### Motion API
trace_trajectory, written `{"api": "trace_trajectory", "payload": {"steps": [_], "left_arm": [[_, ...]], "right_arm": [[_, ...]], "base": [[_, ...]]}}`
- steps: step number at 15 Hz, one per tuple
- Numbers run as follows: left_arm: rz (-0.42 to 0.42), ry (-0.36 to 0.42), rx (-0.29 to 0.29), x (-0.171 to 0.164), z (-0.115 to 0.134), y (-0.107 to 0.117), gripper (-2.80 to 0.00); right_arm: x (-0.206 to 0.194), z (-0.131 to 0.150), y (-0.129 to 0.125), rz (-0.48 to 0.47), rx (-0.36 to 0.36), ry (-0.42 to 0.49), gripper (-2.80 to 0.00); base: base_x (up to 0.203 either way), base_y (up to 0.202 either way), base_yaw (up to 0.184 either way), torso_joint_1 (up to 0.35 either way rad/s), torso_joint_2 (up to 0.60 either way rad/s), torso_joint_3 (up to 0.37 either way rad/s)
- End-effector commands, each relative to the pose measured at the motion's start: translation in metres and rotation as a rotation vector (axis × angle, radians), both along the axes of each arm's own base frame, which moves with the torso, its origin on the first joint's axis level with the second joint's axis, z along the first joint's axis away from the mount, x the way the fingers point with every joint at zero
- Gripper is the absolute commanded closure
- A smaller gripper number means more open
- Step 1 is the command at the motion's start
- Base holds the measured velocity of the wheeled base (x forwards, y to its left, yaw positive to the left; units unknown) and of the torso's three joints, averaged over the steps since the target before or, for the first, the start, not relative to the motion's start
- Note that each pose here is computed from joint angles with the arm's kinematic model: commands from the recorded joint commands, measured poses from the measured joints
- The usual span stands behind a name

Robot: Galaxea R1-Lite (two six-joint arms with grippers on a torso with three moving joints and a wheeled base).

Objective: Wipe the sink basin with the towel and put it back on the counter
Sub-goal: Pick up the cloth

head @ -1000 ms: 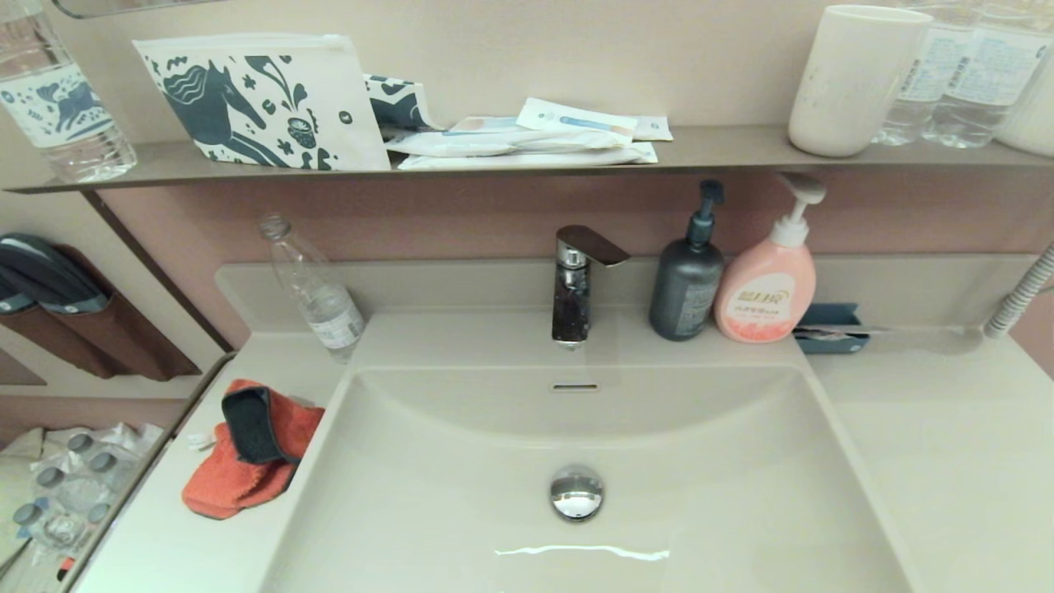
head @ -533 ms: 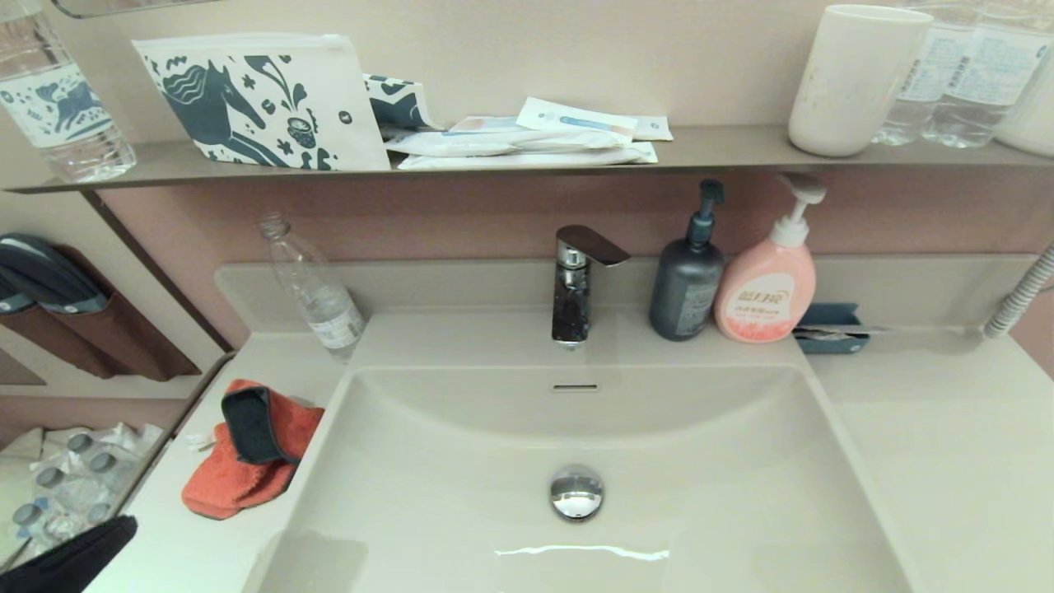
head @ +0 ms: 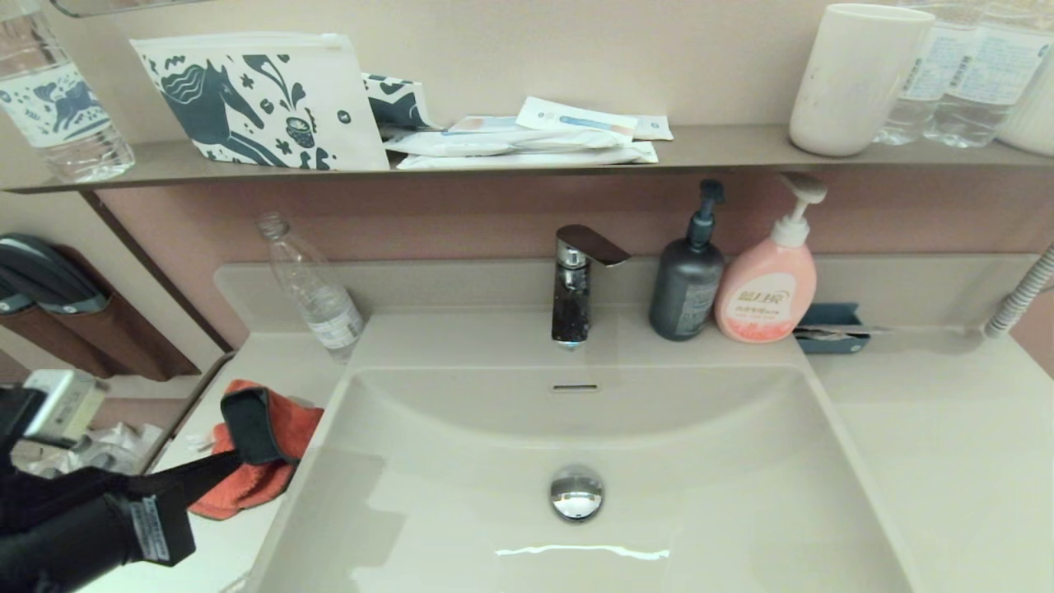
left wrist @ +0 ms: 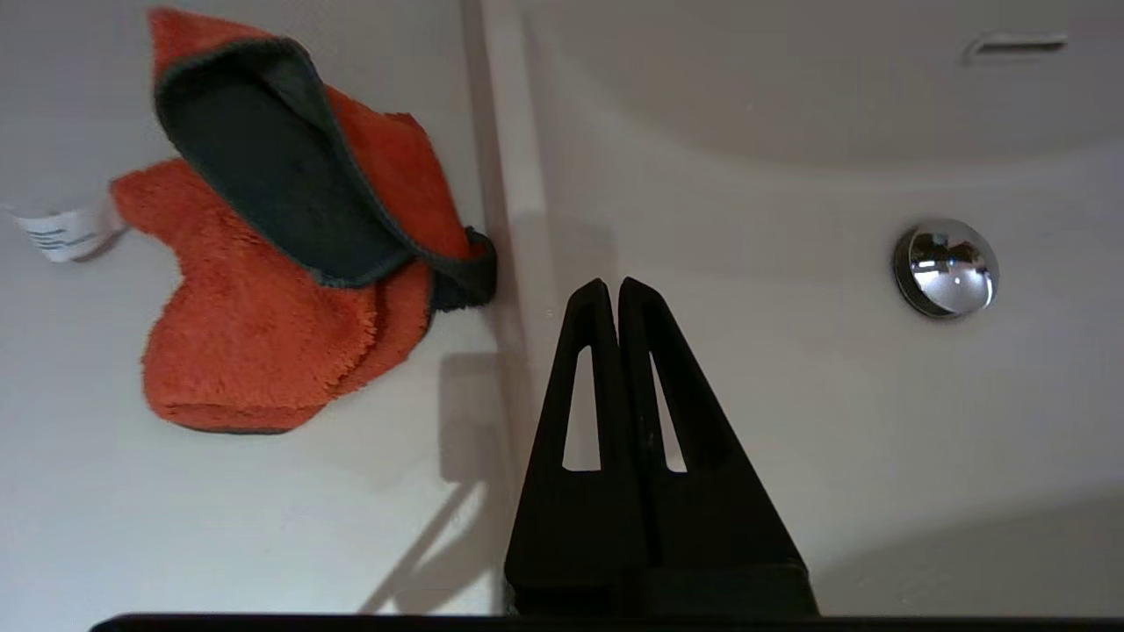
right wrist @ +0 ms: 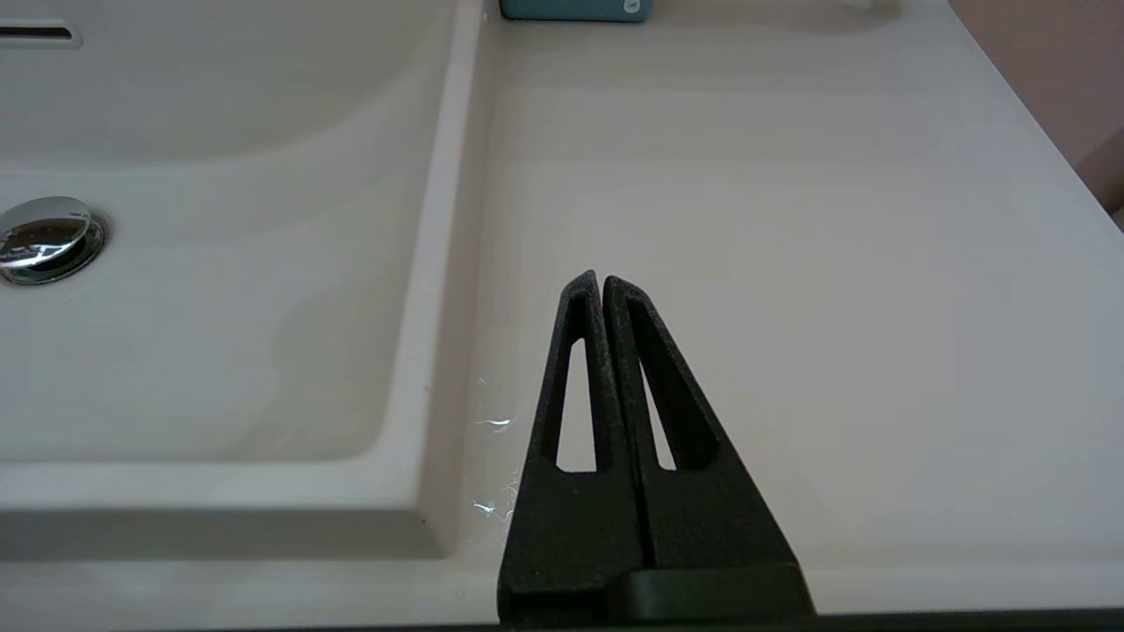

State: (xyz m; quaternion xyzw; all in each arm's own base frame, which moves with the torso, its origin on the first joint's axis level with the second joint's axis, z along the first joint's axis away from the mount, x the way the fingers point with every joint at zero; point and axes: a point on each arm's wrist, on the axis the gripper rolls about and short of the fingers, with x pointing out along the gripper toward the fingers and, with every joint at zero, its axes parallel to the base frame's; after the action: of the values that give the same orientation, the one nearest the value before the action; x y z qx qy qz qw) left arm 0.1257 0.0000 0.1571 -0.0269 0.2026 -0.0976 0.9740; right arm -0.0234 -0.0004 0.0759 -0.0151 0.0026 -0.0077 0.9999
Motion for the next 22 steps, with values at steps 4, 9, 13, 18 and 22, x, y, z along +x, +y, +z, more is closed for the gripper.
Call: {"api": "trace_trajectory", "payload": {"steps": [4, 9, 13, 18, 22], "left_arm": [[0.007, 0.138, 0.001, 0.031, -0.017, 0.009, 0.00], [0.022, 0.123, 0.036, 0.053, -0.025, 0.018, 0.00], [0.003, 0.099, 0.084, 0.057, -0.025, 0.019, -2.80], [0.100, 0.046, 0.142, 0.063, -0.011, 0.043, -2.80], [0.161, 0.120, 0.187, 0.063, -0.028, 0.074, -2.80]], "right_arm": [[0.000, 0.000, 0.000, 0.000, 0.000, 0.001, 0.00], [0.000, 0.000, 0.000, 0.000, 0.000, 0.001, 0.00], [0.000, 0.000, 0.000, 0.000, 0.000, 0.001, 0.00], [0.000, 0.000, 0.000, 0.000, 0.000, 0.001, 0.00], [0.000, 0.000, 0.000, 0.000, 0.000, 0.001, 0.00]], "base": [[0.000, 0.000, 0.000, 0.000, 0.00, 0.000], [0.000, 0.000, 0.000, 0.000, 0.00, 0.000], [0.000, 0.000, 0.000, 0.000, 0.00, 0.000], [0.000, 0.000, 0.000, 0.000, 0.00, 0.000], [0.000, 0.000, 0.000, 0.000, 0.00, 0.000]]}}
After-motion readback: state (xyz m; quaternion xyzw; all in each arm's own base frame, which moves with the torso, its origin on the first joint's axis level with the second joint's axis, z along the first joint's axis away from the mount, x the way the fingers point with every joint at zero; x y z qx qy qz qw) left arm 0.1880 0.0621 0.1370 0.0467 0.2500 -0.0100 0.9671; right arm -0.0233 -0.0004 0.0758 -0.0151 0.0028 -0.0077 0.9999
